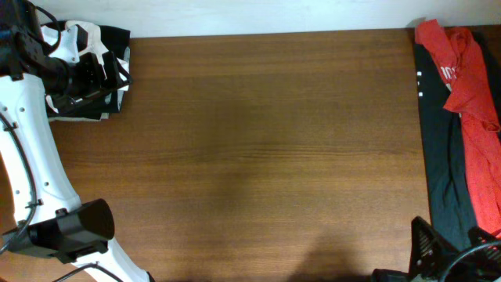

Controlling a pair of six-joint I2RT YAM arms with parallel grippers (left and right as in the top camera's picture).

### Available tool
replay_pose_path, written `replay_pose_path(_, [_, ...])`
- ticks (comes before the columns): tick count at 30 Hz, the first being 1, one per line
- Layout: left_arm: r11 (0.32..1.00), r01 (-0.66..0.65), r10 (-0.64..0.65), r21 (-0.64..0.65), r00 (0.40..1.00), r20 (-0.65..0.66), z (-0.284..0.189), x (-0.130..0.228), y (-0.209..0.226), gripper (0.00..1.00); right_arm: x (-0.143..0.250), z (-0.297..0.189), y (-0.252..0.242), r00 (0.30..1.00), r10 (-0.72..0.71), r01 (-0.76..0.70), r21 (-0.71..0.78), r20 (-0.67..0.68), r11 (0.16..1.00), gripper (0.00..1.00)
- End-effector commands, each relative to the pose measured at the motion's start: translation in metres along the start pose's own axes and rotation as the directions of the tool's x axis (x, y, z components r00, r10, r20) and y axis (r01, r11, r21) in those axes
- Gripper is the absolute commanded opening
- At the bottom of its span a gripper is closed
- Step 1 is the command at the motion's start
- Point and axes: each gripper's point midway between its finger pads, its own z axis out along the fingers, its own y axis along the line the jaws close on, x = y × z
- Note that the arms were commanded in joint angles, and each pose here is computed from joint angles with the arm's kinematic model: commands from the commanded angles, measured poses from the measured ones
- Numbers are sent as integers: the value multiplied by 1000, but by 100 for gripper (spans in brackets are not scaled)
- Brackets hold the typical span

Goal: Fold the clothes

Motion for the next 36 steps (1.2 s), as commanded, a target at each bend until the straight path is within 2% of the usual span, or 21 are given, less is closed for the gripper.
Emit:
replay_pose_path(1, [1000, -24, 24, -7, 999, 26, -11, 2, -2, 99, 32, 35, -18, 1000, -10, 10, 4, 21, 1000, 99])
replay_pose_path(5, [1000, -24, 24, -7, 999, 26, -11, 2, -2, 99, 87, 138, -33, 991, -52, 70, -148, 122, 987, 99])
replay_pose_path(11, [1000, -24, 24, -7, 999, 26, -11, 2, -2, 99, 114, 222, -50, 928, -78, 164, -212, 364, 963, 99])
replay_pose_path(14, [1000, -24, 24, -7, 999, 26, -11, 2, -2, 99, 112, 235, -53, 874, -77, 203, -217, 479, 955, 99])
replay_pose_path(18, [1000, -24, 24, -7, 999, 26, -11, 2, -2, 99, 111, 240, -76, 876, -76, 141, -103, 477, 985, 99])
replay_pose_path(20, [1000, -24, 24, -7, 999, 26, -11, 2, -2, 99, 133, 252, -86, 890, -238, 264, -13, 390, 964, 99])
replay_pose_path(21, [1000, -24, 24, -7, 999, 26, -11, 2, -2, 99, 133, 252, -86, 868, -305, 326, 14, 392, 945, 99])
replay_pose_path(36, [1000, -24, 24, -7, 999, 26, -11, 2, -2, 99, 133, 252, -84, 865, -310, 335, 6, 393, 942, 99])
